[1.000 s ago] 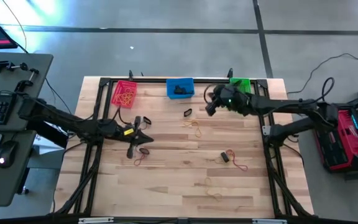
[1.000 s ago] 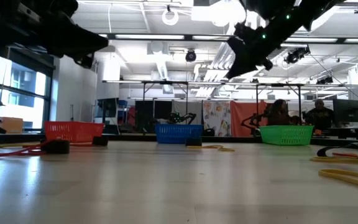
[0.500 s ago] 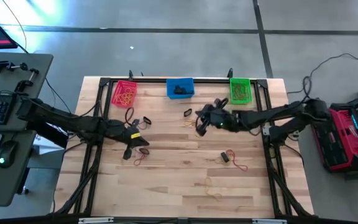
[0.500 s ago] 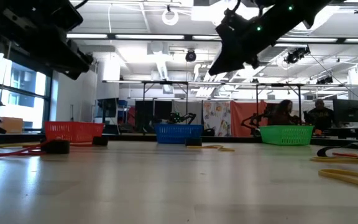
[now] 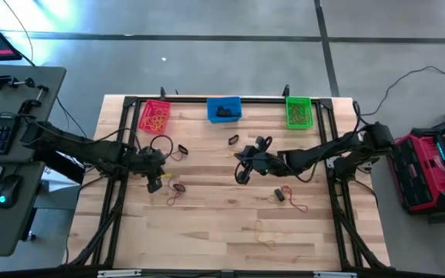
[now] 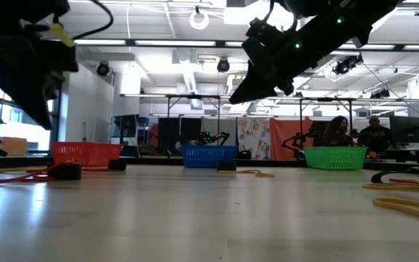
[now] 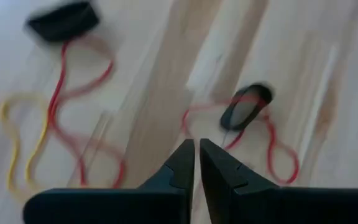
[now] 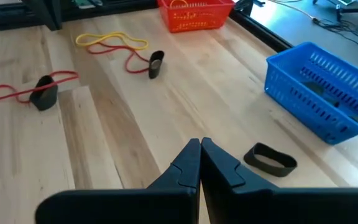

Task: Sort rubber bands into baskets
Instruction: Put the yellow rubber band into the red bin

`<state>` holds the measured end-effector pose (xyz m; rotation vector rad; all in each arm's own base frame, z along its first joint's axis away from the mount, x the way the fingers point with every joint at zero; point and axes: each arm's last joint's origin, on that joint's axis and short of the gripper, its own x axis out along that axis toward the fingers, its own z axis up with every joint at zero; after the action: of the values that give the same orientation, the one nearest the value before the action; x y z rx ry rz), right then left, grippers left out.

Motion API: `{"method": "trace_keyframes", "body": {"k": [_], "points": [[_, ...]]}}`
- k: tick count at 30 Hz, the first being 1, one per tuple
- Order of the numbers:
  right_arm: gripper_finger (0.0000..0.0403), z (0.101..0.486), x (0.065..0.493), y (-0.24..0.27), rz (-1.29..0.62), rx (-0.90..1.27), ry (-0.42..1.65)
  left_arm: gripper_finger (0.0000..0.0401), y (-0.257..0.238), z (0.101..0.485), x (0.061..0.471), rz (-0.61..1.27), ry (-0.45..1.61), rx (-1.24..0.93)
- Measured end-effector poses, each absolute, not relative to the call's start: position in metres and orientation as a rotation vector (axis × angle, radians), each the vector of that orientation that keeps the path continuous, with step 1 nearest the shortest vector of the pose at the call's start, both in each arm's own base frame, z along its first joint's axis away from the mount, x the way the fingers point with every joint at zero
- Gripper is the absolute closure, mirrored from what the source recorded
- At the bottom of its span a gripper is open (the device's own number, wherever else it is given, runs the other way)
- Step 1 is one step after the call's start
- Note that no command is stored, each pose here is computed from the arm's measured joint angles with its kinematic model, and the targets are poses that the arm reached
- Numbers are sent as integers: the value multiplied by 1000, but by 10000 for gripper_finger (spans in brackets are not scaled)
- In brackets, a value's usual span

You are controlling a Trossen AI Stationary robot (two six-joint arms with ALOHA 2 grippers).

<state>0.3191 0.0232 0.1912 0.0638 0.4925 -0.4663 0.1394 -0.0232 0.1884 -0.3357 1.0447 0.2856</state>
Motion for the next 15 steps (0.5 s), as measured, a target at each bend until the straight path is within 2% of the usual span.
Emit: {"method": "trace_keyframes", "body": {"k": [7,15], "points": [[403,191,319,26,-473,63,489,344,-22,182,130,443,1140,-469],[403,191,319,26,-477,60,487,295,-23,169,137,528,1227,-444]]}}
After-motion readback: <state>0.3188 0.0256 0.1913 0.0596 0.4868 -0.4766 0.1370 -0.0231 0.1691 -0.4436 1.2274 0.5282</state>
